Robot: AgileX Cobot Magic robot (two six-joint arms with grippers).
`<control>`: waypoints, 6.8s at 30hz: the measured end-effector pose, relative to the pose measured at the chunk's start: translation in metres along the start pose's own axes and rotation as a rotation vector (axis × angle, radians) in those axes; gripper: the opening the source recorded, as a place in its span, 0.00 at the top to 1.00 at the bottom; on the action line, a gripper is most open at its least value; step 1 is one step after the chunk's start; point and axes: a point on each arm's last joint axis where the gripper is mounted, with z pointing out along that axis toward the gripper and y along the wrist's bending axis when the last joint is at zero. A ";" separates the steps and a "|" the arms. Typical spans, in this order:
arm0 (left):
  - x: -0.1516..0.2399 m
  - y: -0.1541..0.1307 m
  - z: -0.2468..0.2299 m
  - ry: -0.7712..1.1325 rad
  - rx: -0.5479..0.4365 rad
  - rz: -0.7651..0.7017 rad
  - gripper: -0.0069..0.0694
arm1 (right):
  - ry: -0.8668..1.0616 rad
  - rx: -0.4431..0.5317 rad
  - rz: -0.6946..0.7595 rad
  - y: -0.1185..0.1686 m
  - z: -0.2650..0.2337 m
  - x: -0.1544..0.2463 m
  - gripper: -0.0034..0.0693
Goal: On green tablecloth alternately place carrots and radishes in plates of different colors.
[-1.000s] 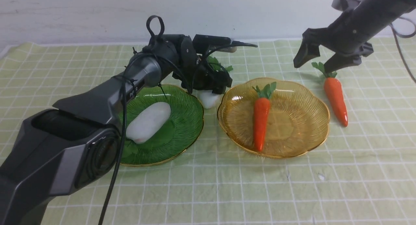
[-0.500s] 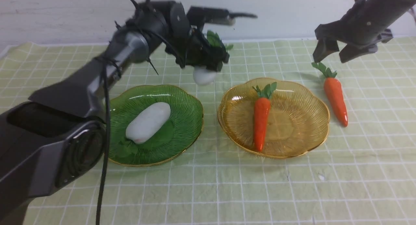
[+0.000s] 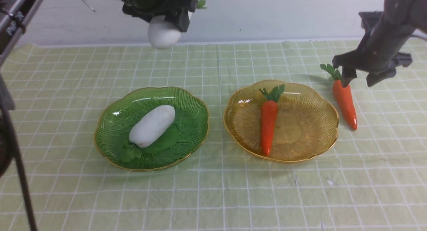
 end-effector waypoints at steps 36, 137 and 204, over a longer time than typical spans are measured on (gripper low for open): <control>0.101 0.001 0.120 0.167 0.025 0.136 0.31 | -0.023 -0.295 -0.095 0.073 -0.061 0.004 0.65; 0.411 0.002 -0.022 -0.794 -0.279 -0.161 0.92 | -1.785 -0.194 -0.052 -0.028 -0.270 0.411 0.97; 0.418 0.002 -0.011 -0.720 -0.273 -0.172 0.92 | -1.039 0.046 -0.081 -0.031 -0.126 0.423 0.97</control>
